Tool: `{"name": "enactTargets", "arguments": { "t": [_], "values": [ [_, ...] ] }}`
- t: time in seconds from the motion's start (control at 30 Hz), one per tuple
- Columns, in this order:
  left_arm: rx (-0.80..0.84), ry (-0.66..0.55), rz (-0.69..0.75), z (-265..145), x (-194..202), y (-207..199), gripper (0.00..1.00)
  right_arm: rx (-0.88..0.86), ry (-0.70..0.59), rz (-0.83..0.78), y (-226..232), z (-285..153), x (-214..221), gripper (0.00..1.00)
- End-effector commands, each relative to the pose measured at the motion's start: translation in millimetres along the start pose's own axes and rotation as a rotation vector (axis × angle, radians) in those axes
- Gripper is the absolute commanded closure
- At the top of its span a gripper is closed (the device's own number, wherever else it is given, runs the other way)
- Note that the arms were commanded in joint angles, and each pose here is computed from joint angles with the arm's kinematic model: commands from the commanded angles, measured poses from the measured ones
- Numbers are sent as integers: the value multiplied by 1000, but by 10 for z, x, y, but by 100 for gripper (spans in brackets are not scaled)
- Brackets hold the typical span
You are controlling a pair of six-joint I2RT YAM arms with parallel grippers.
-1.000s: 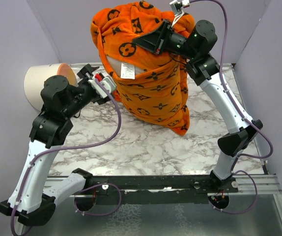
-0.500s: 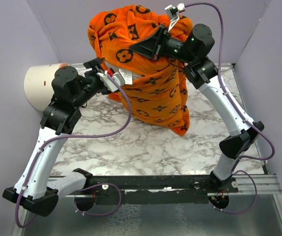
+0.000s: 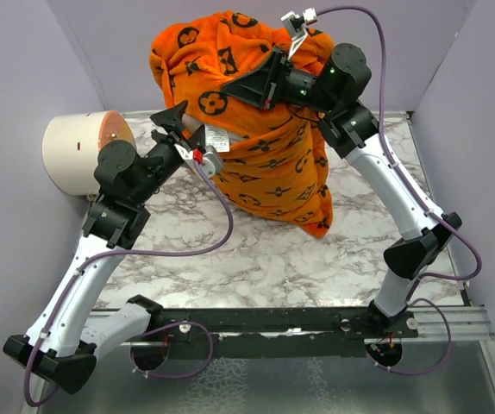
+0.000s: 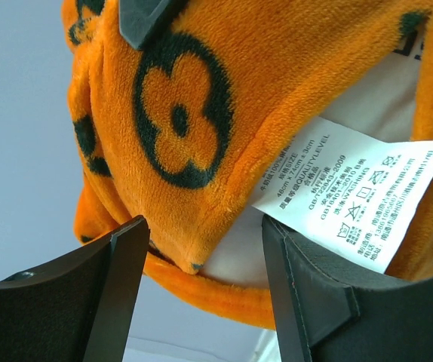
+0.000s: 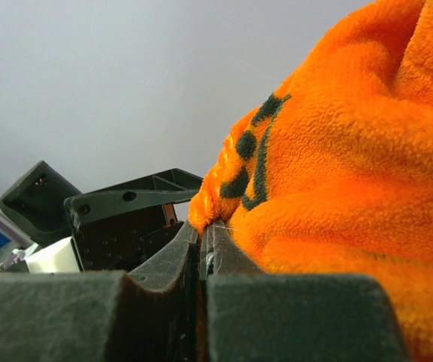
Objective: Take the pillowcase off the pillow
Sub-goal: Remove the pillow from the pillowcase.
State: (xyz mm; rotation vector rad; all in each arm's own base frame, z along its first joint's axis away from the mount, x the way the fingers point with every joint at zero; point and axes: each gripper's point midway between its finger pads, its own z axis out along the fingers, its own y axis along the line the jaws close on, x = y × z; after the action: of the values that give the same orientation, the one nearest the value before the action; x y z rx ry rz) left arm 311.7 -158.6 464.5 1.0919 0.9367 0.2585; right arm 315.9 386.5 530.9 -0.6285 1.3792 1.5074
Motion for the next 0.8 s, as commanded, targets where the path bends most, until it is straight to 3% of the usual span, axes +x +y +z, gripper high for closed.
{"name": "enactTargets", "arguments": {
  "t": [0.0, 0.33, 0.53, 0.67, 0.77],
  "values": [
    [-150, -123, 134, -60, -266, 277, 37, 29, 94, 70, -174, 61, 313, 99],
    [-163, -80, 176, 54, -108, 231, 36, 7, 105, 67, -65, 77, 316, 99],
    [-260, -95, 187, 105, -152, 441, 37, 0, 121, 55, -22, 40, 336, 99],
    [-377, -129, 126, 104, -270, 741, 44, 1, 134, 55, -35, 29, 376, 99],
    [-453, -164, 52, 74, -376, 958, 60, 12, 141, 51, -64, 24, 398, 99]
  ]
}}
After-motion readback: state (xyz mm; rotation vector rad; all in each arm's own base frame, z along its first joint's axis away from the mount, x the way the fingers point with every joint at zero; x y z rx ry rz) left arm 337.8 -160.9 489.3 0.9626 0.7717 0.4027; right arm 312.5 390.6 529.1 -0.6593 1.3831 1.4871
